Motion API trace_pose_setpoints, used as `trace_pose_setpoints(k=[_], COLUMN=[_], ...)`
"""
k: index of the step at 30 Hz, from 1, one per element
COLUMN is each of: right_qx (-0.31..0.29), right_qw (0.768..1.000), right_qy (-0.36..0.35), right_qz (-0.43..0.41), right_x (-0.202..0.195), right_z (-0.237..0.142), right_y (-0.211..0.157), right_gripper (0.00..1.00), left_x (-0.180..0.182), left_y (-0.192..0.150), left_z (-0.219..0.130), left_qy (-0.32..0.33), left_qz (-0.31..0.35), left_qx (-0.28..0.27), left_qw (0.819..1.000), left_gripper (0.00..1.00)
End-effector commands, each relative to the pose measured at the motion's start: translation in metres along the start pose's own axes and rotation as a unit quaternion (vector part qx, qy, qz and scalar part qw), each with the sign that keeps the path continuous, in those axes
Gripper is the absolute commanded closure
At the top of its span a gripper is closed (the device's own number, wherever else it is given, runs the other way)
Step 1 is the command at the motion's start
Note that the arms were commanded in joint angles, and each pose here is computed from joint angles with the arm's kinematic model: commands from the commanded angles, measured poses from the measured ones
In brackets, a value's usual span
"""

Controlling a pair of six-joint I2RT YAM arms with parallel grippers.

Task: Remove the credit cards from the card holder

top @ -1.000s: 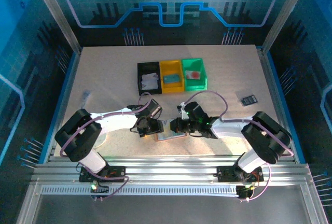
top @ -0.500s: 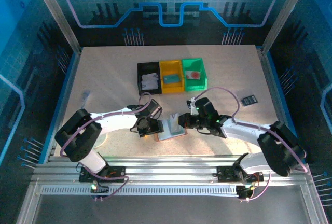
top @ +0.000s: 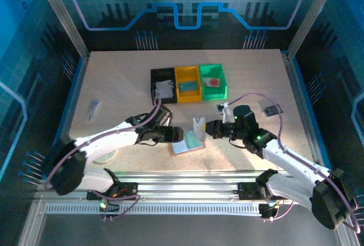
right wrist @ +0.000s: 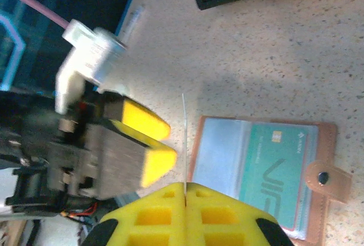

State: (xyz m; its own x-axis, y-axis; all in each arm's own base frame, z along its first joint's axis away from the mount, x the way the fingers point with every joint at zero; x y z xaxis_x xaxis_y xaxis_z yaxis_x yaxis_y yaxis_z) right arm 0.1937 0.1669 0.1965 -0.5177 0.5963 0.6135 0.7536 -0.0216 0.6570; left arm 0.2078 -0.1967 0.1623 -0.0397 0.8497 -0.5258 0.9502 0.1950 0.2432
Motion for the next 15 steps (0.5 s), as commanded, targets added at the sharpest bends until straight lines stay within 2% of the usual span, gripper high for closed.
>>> trace_pose_setpoints(k=[1,5,8,11,15], right_qx=[-0.001,-0.016,-0.020,-0.039,-0.034], right_qw=[0.999,0.996,0.991,0.985,0.980], right_qy=[0.042,0.089,0.133,0.170,0.193], right_qz=[0.010,0.010,0.015,0.017,0.016], right_x=[0.003,0.014,0.023,0.031,0.038], right_z=[-0.010,-0.016,-0.016,-0.018,-0.016], right_y=[-0.008,-0.003,0.001,0.007,0.011], right_gripper=[1.00,1.00,1.00,1.00,1.00], left_x=[-0.007,-0.011,-0.013,-0.015,-0.022], left_y=[0.001,-0.008,-0.016,-0.021,-0.022], left_z=[-0.029,-0.051,-0.060,-0.057,-0.053], left_qy=[-0.054,-0.142,-0.217,-0.265,-0.318], left_qz=[0.053,0.067,0.064,0.054,0.044], left_qx=[-0.042,-0.078,-0.095,-0.087,-0.071], left_qw=[0.996,0.985,0.969,0.959,0.945], left_gripper=[0.27,0.25,0.25,0.25,0.30])
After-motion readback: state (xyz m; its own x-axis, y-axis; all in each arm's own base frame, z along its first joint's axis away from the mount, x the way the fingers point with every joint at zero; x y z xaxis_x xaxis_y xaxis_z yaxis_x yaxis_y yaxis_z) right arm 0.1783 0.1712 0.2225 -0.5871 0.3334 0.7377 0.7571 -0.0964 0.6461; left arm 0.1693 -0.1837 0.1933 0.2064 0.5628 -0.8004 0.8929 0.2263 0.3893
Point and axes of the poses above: each hand's point on the last joint's axis, 136 mm out from that joint toward the fingers, its own z axis out along the fingers, its own x axis along the line the jaws close on, y = z × x, the point moved 8 cm from there along -z, back along the fingers, and after that the axes turned 10 degrees about -z, right-handed, at the moved point
